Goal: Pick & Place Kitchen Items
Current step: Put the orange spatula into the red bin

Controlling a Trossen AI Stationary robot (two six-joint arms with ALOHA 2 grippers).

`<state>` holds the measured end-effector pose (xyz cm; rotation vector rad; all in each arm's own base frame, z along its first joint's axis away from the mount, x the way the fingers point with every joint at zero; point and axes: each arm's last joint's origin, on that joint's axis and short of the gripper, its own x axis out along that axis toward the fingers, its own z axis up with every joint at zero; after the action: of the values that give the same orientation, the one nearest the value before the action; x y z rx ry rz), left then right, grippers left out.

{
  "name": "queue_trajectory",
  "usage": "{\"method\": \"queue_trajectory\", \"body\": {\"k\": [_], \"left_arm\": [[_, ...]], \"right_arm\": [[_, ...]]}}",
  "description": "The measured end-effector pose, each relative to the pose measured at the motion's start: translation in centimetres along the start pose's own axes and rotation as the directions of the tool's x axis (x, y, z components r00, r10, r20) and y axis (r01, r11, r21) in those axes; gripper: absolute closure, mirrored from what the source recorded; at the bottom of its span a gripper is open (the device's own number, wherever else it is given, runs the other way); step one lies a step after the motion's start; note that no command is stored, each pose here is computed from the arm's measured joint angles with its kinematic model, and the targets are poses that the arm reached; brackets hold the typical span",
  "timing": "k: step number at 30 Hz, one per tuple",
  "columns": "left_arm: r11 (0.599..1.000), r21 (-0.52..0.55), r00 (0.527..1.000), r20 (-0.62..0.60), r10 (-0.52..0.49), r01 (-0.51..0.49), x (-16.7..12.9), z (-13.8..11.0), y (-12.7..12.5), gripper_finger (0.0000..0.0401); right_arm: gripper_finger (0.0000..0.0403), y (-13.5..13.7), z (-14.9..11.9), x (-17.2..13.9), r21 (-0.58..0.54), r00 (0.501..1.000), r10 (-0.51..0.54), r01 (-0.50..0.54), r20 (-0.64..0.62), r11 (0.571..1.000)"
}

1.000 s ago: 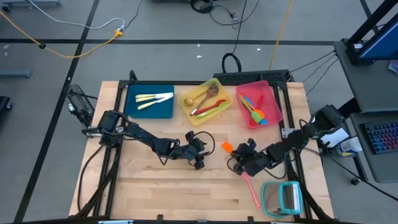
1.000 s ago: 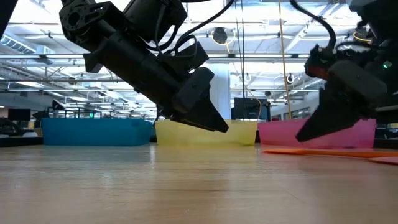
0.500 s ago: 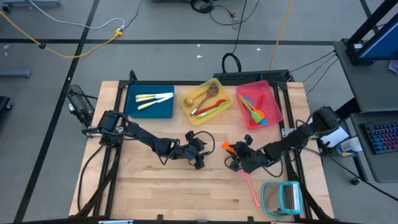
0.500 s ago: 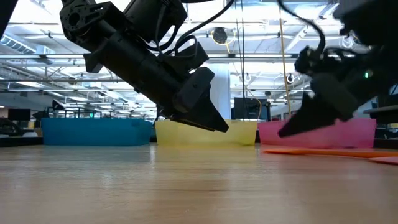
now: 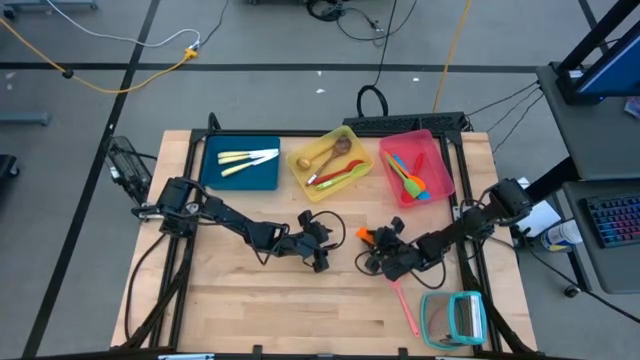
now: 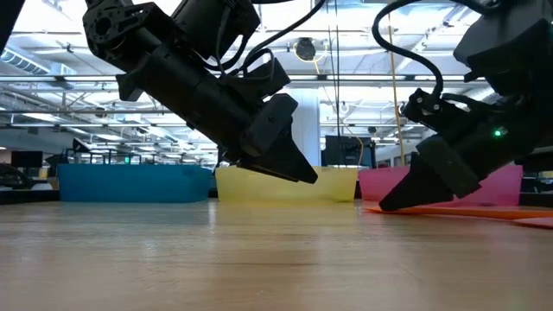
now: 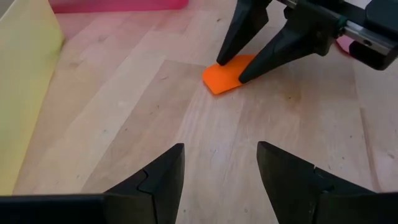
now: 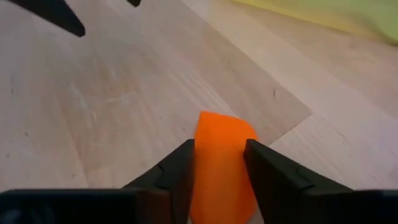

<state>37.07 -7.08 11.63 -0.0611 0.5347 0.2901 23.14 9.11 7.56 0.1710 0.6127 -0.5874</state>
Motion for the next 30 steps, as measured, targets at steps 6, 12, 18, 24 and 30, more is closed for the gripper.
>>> {"method": "queue_trajectory", "body": {"k": [6, 12, 18, 24, 30], "left_arm": [[1.0, 0.001, 1.0, 0.0, 0.0, 0.0, 0.0, 0.0, 0.0, 0.0194], [1.0, 0.002, 1.0, 0.0, 0.0, 0.0, 0.0, 0.0, 0.0, 0.0194], [1.0, 0.002, 1.0, 0.0, 0.0, 0.0, 0.0, 0.0, 0.0, 0.0194], [1.0, 0.002, 1.0, 0.0, 0.0, 0.0, 0.0, 0.0, 0.0, 0.0194], [1.0, 0.002, 1.0, 0.0, 0.0, 0.0, 0.0, 0.0, 0.0, 0.0194]], "right_arm": [[0.0215, 0.07, -0.02, 0.03, -0.024, 1.0, 0.021, -0.022, -0.014, 0.999], [0.0162, 0.03, -0.02, 0.03, -0.041, 1.0, 0.018, -0.018, -0.01, 0.999], [0.0173, 0.01, -0.08, 0.05, -0.018, 1.0, 0.023, -0.023, -0.022, 1.0], [0.0242, -0.01, -0.15, 0.04, 0.048, 0.999, 0.023, -0.022, -0.031, 0.999], [0.0306, -0.31, -0.18, 0.16, 0.066, 0.999, -0.006, 0.008, -0.035, 0.998]]}}
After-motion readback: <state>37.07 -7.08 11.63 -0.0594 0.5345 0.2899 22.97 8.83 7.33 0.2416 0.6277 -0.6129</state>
